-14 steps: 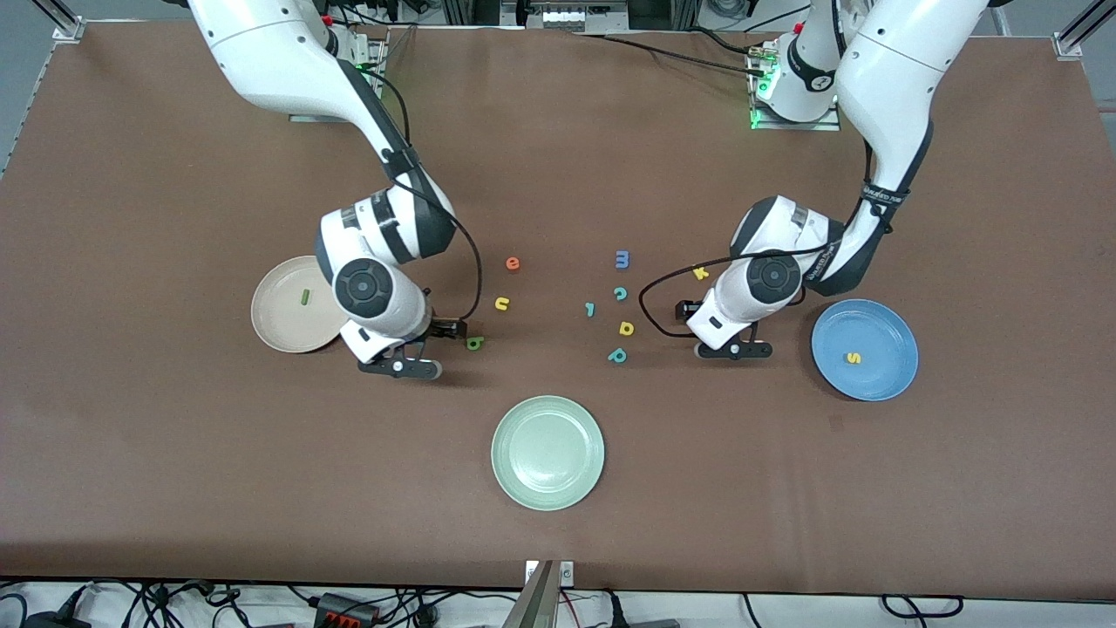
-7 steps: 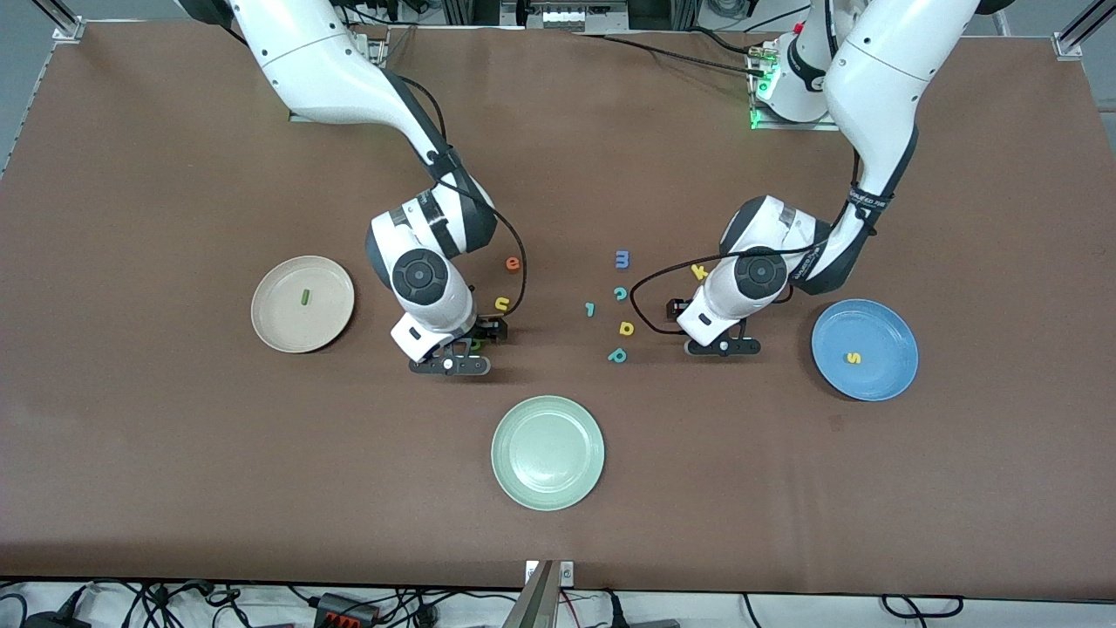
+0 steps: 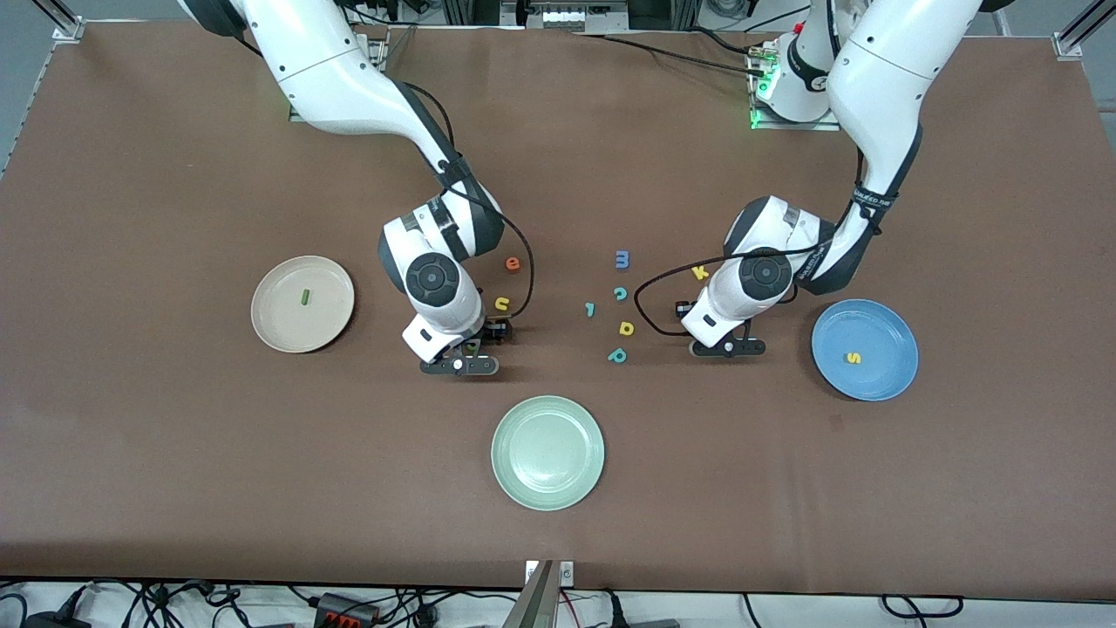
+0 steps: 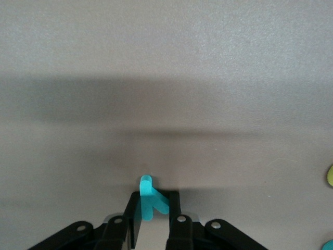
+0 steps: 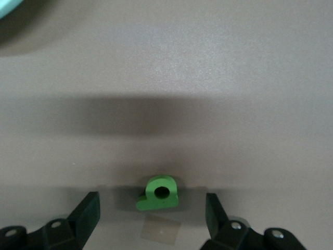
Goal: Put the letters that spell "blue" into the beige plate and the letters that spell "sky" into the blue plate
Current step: 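Grasp the cyan y with the left gripper while the right grasps green a, then carry the y to the blue plate while the right gripper carries a, then grasp the yellow k with the left gripper while the right gripper releases a, then move the right gripper back to the letters while the left gripper holds k, then grasp the yellow u with the right gripper while the left gripper carries k, then release the k on the blue plate while the right gripper carries u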
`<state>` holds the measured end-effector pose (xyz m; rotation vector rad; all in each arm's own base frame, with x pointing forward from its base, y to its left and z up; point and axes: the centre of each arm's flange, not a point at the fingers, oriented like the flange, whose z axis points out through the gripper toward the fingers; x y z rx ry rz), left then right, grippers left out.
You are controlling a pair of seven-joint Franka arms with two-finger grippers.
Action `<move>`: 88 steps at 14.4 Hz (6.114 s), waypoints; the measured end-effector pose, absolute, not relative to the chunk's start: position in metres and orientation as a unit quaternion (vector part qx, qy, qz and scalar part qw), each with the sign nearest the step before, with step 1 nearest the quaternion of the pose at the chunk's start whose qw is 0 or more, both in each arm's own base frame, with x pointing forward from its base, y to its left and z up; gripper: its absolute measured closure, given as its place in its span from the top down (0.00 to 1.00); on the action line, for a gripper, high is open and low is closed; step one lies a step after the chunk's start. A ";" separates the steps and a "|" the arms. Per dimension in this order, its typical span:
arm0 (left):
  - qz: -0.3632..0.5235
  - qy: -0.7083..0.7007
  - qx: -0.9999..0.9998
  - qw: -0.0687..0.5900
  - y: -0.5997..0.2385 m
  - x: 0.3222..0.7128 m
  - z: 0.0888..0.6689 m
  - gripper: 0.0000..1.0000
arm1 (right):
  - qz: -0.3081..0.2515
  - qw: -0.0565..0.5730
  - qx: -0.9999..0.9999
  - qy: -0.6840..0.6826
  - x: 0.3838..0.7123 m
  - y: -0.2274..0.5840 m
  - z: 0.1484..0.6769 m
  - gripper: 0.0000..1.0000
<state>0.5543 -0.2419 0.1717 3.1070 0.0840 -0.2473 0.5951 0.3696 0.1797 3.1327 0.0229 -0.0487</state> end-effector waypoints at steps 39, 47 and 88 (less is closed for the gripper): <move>-0.111 0.051 0.992 -0.012 -0.237 0.474 0.166 0.83 | -0.173 0.012 0.985 -0.003 0.556 0.069 0.195 0.55; -0.105 0.088 0.990 -0.015 -0.246 0.472 0.171 0.25 | -0.101 0.017 0.994 0.027 0.575 0.242 0.247 1.00; -0.161 -0.026 0.985 -0.051 -0.049 0.648 0.455 1.00 | -0.119 -0.004 0.991 -0.055 0.632 0.203 0.234 0.26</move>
